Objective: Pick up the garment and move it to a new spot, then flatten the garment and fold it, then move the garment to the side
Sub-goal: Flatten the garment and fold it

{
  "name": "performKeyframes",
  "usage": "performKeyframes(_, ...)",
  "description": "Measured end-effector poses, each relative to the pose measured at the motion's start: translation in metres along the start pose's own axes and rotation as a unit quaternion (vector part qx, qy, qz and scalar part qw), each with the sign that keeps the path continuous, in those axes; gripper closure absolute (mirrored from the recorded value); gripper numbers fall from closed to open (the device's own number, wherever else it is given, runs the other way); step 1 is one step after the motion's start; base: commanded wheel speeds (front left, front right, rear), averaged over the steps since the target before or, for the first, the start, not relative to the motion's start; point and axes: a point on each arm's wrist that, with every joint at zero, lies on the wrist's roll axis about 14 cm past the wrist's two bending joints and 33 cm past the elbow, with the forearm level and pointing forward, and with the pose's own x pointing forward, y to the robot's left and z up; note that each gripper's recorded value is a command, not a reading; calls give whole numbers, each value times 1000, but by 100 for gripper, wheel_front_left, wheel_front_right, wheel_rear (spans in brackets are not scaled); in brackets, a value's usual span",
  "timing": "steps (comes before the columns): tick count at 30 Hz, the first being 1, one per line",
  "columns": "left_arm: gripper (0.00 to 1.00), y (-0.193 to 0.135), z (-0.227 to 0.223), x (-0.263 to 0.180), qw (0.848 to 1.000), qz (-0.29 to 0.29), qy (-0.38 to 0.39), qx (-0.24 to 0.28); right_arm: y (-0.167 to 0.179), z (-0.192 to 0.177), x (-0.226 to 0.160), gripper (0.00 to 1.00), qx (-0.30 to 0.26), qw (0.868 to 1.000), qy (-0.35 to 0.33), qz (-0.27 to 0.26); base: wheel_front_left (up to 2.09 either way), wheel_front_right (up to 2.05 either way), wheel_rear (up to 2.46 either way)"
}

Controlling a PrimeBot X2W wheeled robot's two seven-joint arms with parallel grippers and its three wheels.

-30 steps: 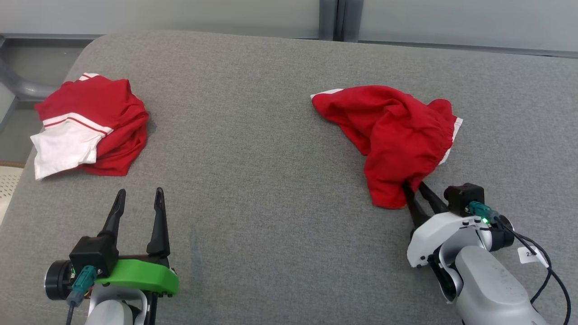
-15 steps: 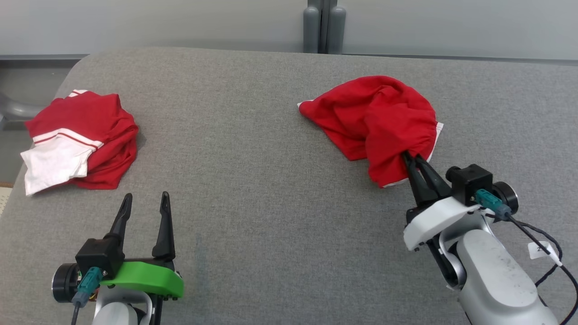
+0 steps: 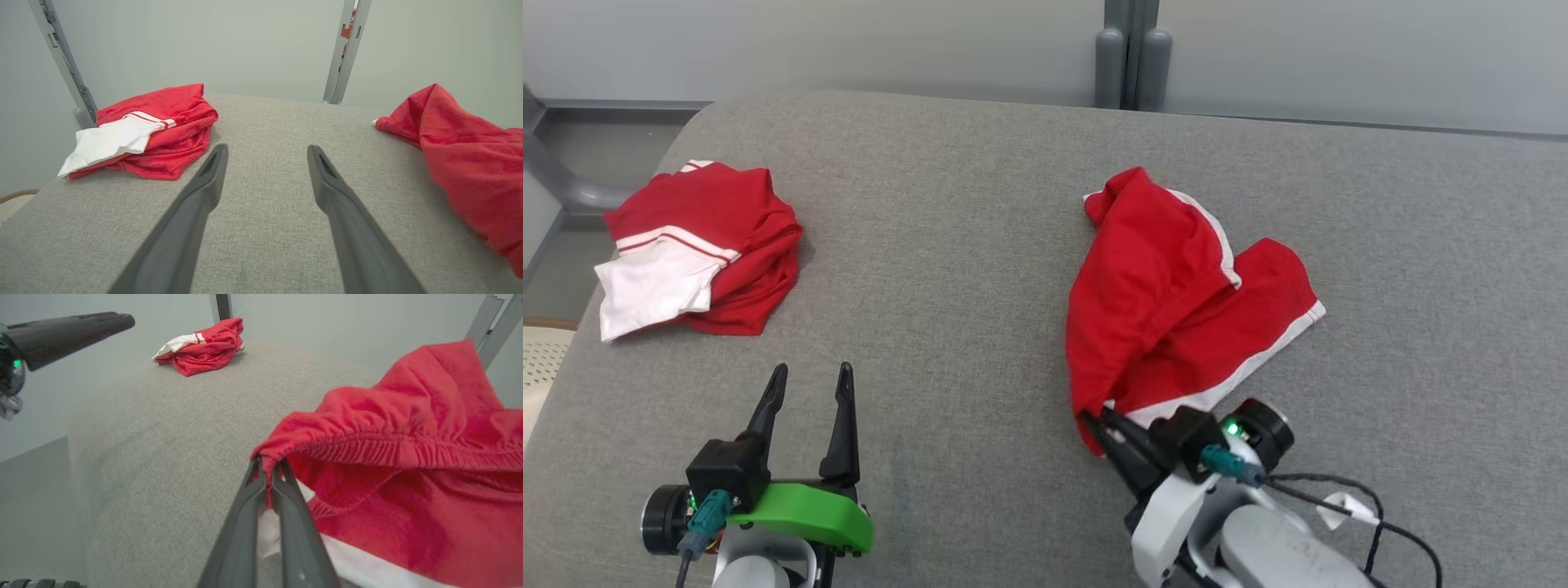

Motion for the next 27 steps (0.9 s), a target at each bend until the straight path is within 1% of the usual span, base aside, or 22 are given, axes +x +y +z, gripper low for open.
performKeyframes(2,0,2,0,-3,1000,3,0,0,21,-14,0,100,7,999,23,28,0,0,0)
performKeyframes(3,0,3,0,-4,1000,4,0,0,29,-20,0,58,10,999,31,38,0,0,0)
performKeyframes(4,0,4,0,-5,1000,6,1,0,35,-24,-1,0,14,998,38,45,0,0,0)
performKeyframes(6,0,6,0,-8,1000,10,0,0,41,-25,-1,0,22,998,40,50,0,0,0)
performKeyframes(8,0,7,1,-9,1000,12,-1,-1,41,-17,2,0,30,998,28,47,0,0,0)
performKeyframes(11,0,8,-2,-11,1000,14,3,-1,26,0,3,0,31,999,1,27,0,0,0)
performKeyframes(13,0,6,-3,-10,1000,11,4,0,11,11,0,0,27,999,-17,7,0,0,0)
performKeyframes(18,0,-1,-1,-7,1000,1,0,0,-43,31,-17,0,14,996,-50,-66,0,0,0)
performKeyframes(23,0,-4,0,-6,1000,-4,-1,0,-97,34,-37,0,0,989,-51,-139,0,0,0)
performKeyframes(27,0,-3,0,-6,1000,-2,-1,1,-129,34,-45,0,-10,983,-45,-177,0,0,0)
